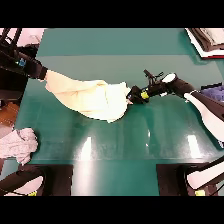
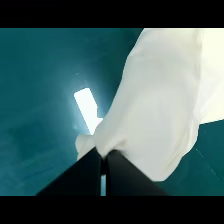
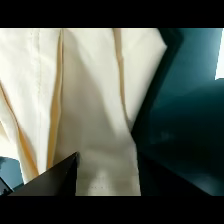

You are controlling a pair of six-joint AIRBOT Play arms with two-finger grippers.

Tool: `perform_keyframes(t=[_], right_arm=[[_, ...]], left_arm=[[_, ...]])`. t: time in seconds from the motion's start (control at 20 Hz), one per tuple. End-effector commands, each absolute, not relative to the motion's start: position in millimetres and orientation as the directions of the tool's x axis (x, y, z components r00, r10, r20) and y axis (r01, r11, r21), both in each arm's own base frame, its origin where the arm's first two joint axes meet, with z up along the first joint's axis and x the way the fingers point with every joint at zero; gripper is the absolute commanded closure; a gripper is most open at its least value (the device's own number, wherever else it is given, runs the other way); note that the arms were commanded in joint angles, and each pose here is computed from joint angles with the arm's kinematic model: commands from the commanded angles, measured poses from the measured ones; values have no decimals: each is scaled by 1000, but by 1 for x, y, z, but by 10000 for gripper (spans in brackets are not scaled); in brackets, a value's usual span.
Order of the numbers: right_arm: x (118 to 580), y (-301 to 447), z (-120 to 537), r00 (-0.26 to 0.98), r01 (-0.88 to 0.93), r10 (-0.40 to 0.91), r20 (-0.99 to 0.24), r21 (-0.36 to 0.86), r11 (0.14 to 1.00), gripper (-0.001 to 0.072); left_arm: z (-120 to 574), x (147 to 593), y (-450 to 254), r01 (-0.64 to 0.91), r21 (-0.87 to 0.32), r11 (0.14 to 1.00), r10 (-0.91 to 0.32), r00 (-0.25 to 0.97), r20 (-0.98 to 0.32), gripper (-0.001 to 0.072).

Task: Fold the shirts.

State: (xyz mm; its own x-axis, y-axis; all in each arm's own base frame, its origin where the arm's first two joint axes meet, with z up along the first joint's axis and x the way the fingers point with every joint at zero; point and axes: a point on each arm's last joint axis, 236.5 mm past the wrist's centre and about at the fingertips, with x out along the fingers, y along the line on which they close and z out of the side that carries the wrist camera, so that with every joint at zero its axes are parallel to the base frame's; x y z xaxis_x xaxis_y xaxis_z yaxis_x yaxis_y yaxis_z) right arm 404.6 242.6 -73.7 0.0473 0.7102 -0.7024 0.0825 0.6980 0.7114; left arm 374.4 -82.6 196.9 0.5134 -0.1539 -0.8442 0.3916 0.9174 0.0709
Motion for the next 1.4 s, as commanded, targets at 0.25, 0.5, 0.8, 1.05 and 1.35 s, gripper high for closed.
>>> perform_keyframes(t=[0.25,0.5,0.8,1.05,1.35], right_arm=[[403,243,-57,39,39,725,-688,726,687,693],[431,205,27,260,-65,703,-662,715,696,695],[446,135,181,629,-237,598,-496,611,755,696],[412,95,379,850,-411,502,-157,397,821,696],[307,73,545,896,-428,402,190,124,895,696]], left_arm=[[196,373,-82,393,70,917,-152,507,-848,684],[209,387,-69,351,137,926,-100,579,-809,684],[310,410,-73,287,171,942,-138,800,-583,684],[439,373,-71,247,187,951,-182,934,-306,684],[523,294,-80,288,156,945,-287,957,-31,684]])
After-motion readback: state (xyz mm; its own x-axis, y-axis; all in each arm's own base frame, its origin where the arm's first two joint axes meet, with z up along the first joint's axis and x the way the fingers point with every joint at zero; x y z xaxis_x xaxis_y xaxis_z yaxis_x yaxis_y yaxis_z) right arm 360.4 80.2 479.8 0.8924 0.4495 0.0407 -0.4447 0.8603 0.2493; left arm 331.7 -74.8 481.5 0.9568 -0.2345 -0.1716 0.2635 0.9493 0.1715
